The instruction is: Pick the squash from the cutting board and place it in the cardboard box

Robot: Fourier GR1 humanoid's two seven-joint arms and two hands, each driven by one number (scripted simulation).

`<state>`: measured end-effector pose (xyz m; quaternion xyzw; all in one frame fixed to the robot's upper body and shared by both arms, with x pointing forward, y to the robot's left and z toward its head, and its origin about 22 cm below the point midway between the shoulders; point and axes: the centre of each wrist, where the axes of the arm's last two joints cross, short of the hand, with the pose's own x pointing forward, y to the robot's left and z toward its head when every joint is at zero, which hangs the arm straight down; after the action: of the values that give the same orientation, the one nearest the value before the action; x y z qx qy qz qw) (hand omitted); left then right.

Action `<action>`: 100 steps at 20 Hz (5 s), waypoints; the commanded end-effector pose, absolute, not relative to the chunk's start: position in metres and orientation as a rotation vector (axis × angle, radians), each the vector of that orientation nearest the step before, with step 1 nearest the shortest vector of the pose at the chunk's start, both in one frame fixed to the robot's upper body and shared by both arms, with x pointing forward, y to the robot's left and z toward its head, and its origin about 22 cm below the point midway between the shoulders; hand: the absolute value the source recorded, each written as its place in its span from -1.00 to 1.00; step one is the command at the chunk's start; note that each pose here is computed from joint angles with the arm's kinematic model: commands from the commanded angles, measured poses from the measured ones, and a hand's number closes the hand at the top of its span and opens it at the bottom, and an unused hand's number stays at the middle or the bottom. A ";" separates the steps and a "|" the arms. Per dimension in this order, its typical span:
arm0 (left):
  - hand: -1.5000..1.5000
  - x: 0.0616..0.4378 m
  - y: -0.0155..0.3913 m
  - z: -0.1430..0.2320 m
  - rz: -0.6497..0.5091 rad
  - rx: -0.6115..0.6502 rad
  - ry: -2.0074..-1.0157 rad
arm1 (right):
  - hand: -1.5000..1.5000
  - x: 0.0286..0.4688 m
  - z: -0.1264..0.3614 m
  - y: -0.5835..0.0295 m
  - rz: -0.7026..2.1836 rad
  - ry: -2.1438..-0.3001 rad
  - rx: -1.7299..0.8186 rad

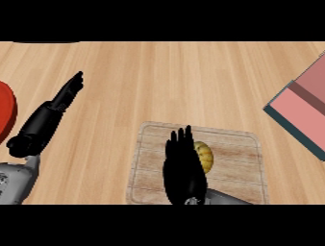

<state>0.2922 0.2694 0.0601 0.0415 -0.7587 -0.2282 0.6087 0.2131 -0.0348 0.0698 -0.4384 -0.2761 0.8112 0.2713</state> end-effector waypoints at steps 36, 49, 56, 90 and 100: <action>0.00 0.294 0.260 0.064 -0.522 0.087 -1.761 | 1.00 0.304 0.110 -0.106 1.421 -1.648 -0.894; 0.00 0.291 0.271 0.065 -0.523 0.092 -1.753 | 1.00 0.312 0.204 -0.177 0.701 -1.642 -1.131; 0.00 0.288 0.241 0.063 -0.522 0.090 -1.750 | 1.00 0.344 0.226 -0.240 0.515 -1.539 -1.201; 0.00 0.292 0.269 0.061 -0.522 0.096 -1.755 | -1.00 0.382 0.178 -0.444 0.481 -1.592 -0.566; 0.00 0.298 0.265 0.069 -0.534 0.092 -1.749 | -1.00 0.346 0.181 -0.516 -0.165 -1.646 -0.410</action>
<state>0.2965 0.2673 0.0680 0.0415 -0.7593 -0.2281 0.6080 0.3597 -0.4948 0.1791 -0.1949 -0.7217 0.0024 0.6642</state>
